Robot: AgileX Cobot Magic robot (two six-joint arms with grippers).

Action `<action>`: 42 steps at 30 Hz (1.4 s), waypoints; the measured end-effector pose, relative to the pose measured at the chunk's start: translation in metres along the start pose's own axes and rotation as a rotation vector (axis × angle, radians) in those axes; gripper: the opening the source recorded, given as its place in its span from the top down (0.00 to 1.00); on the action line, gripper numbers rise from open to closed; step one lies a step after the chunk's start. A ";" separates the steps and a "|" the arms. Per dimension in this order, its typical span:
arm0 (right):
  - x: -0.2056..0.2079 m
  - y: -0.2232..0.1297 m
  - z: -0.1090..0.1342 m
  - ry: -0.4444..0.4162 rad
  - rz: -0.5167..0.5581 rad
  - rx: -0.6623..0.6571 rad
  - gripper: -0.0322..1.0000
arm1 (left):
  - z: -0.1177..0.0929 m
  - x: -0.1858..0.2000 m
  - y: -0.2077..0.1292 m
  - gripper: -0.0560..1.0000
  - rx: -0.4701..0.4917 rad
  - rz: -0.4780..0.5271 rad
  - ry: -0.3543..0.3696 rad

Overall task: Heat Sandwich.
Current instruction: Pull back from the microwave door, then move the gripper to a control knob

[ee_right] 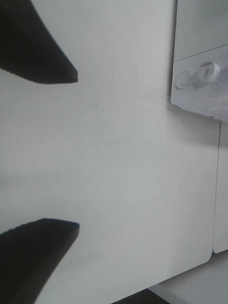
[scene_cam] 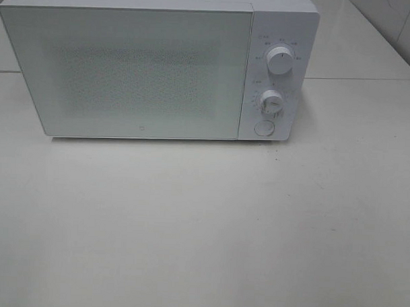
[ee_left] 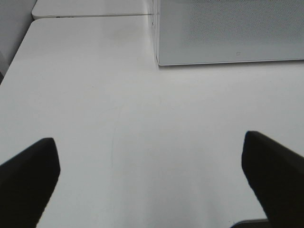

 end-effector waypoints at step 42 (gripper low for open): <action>-0.018 0.061 -0.005 0.006 -0.088 0.009 0.24 | 0.000 0.000 0.000 0.01 0.000 0.000 0.000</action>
Point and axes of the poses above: a point on each arm's last joint axis where the gripper is mounted, x pointing back along that axis away from the gripper, z along the wrist's bending axis when the last joint is at zero, y = z × x, the point moved 7 cm from there along -x, pointing out along that axis toward the gripper, and after that the axes turned 10 degrees about x, right-handed, at the moved point
